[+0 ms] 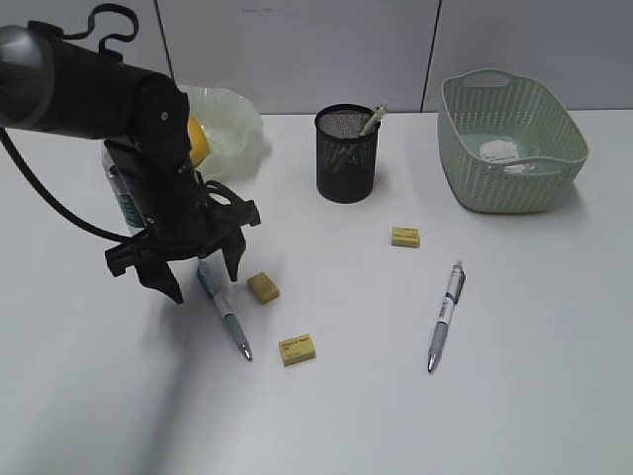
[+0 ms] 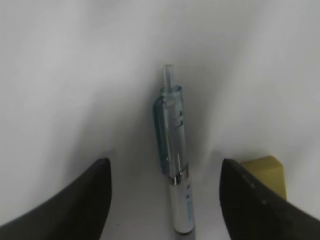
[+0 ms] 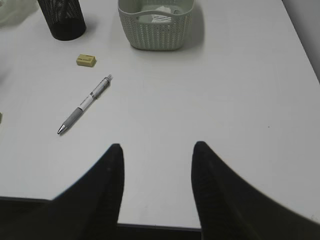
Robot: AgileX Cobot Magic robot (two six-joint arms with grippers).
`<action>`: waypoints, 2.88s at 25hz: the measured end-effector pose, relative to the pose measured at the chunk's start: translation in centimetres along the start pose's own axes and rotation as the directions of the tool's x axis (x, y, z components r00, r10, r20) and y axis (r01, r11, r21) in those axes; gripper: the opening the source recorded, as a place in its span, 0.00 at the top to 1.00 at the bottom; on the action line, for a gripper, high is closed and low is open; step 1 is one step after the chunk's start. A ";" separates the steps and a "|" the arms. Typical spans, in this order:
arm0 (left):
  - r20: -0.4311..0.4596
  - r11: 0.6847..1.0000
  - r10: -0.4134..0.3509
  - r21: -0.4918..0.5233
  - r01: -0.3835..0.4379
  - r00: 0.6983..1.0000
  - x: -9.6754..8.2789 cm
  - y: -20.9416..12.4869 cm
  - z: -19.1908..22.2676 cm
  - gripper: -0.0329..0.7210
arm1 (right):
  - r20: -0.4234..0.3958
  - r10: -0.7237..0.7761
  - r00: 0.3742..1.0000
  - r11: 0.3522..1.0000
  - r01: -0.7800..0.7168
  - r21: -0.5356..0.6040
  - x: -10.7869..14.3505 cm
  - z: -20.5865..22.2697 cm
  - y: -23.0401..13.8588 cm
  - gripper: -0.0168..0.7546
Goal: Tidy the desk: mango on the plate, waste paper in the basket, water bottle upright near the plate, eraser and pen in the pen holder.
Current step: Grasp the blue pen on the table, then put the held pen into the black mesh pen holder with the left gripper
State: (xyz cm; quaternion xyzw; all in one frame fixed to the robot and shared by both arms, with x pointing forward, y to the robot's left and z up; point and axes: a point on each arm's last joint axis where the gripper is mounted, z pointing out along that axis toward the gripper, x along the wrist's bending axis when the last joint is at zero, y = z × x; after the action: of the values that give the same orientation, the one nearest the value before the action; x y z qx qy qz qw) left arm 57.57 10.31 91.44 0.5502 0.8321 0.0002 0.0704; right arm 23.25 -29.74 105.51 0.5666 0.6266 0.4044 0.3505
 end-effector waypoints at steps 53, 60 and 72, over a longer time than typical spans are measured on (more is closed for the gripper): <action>0.064 0.810 0.564 0.154 -0.566 0.823 -0.4 0.1 1.4 0.77 | 0.000 0.000 1.000 1.000 0.000 0.000 0.0 0.0 0.0 0.51; 0.068 0.802 0.572 0.160 -0.575 0.817 -0.4 0.0 1.2 0.77 | 0.000 0.000 1.000 1.000 0.000 0.000 0.0 0.0 0.0 0.51; 0.112 0.796 0.599 0.022 -0.604 0.793 -1.2 -0.5 -4.3 0.77 | 0.000 0.000 1.000 1.000 0.000 0.000 0.0 0.0 0.0 0.51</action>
State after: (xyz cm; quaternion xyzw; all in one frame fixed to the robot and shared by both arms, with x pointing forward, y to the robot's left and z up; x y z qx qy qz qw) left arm 57.06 9.38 95.82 0.7872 0.6092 -0.0283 0.0920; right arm 23.25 -29.74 105.51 0.5666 0.6266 0.4044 0.3505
